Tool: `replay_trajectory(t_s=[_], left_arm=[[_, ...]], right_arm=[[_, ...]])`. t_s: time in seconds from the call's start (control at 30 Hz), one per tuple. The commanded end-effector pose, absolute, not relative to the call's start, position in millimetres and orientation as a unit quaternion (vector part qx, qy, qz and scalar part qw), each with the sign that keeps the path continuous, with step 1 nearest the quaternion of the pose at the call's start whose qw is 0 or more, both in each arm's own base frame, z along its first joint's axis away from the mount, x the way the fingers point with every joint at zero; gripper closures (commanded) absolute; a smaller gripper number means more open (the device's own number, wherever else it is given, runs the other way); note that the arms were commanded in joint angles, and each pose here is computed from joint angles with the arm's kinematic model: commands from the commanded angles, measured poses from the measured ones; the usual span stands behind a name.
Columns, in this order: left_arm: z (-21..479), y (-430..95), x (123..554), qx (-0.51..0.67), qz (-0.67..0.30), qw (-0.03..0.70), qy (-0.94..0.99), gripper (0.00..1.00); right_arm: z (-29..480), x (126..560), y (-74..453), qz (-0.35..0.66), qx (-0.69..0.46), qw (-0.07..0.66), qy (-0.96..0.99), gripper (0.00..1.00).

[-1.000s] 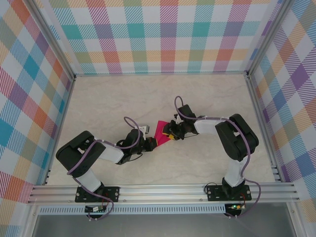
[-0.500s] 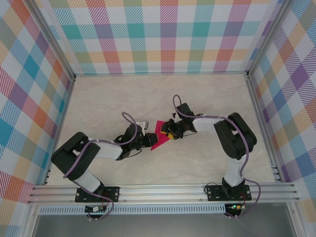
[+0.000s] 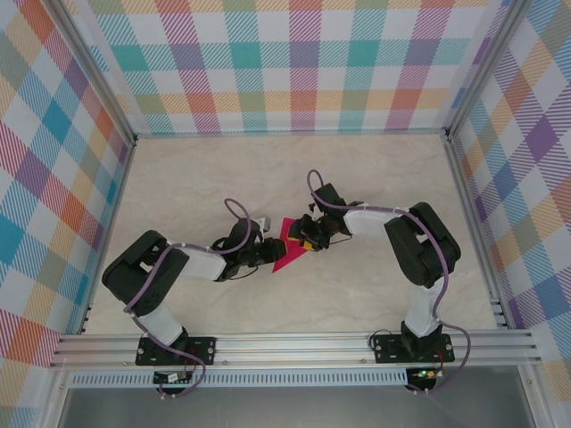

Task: Fold a paper plane with a square sheet of paper (pick it up from the middle)
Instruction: Fourth fold the wing at the center of the table.

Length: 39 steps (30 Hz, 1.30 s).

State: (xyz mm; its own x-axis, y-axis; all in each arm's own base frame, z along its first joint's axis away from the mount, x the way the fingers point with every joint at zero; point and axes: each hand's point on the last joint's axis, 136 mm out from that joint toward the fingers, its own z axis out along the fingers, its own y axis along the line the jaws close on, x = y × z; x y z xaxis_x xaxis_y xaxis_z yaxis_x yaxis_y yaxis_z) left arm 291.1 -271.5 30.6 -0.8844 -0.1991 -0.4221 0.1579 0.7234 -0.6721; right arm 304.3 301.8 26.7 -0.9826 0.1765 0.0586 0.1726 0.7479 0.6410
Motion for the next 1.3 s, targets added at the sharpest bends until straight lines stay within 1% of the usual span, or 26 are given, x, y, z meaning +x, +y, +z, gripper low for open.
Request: replay_trajectory(t_s=[0.0, 0.07, 0.2, 0.27, 0.37, 0.47, 0.6, 0.7, 0.77, 0.87, 0.97, 1.03, 1.2, 1.27], left_arm=[[32, -278, 293, -0.005, -0.385, 0.224, 0.895, 0.74], [31, -280, 293, -0.004, -0.389, 0.221, 0.894, 0.75], [30, -279, 295, -0.010, -0.388, 0.218, 0.895, 0.80], [30, -274, 295, -0.016, -0.385, 0.218, 0.896, 0.80], [35, -267, 295, -0.023, -0.380, 0.222, 0.898, 0.76], [44, -258, 293, -0.026, -0.369, 0.230, 0.900, 0.68], [51, -239, 289, -0.044, -0.339, 0.243, 0.908, 0.61], [57, -231, 288, -0.053, -0.323, 0.247, 0.912, 0.60], [64, -235, 289, -0.053, -0.335, 0.246, 0.908, 0.61], [69, -248, 290, -0.049, -0.368, 0.239, 0.897, 0.64], [69, -265, 294, -0.036, -0.401, 0.223, 0.888, 0.72], [65, -274, 297, -0.033, -0.414, 0.210, 0.885, 0.79], [53, -276, 307, -0.041, -0.399, 0.205, 0.893, 0.88], [48, -274, 310, -0.047, -0.389, 0.208, 0.896, 0.90]], right_arm=[[-11, 292, 281, 0.272, 0.117, -0.022, 0.955, 0.51], [-12, 292, 281, 0.269, 0.119, -0.025, 0.956, 0.51], [-17, 291, 278, 0.253, 0.127, -0.031, 0.958, 0.51], [-20, 290, 273, 0.238, 0.134, -0.033, 0.961, 0.51], [-24, 289, 268, 0.218, 0.141, -0.037, 0.965, 0.50], [-28, 288, 266, 0.204, 0.145, -0.041, 0.967, 0.50], [-32, 285, 260, 0.178, 0.150, -0.048, 0.971, 0.49], [-34, 284, 256, 0.160, 0.153, -0.049, 0.974, 0.49], [-35, 283, 255, 0.150, 0.155, -0.051, 0.975, 0.48], [-37, 282, 253, 0.135, 0.158, -0.057, 0.976, 0.48], [-38, 282, 252, 0.127, 0.160, -0.058, 0.977, 0.49], [-39, 280, 250, 0.118, 0.160, -0.059, 0.978, 0.49], [-40, 279, 246, 0.103, 0.159, -0.061, 0.980, 0.51], [-41, 278, 245, 0.098, 0.159, -0.064, 0.980, 0.52]])
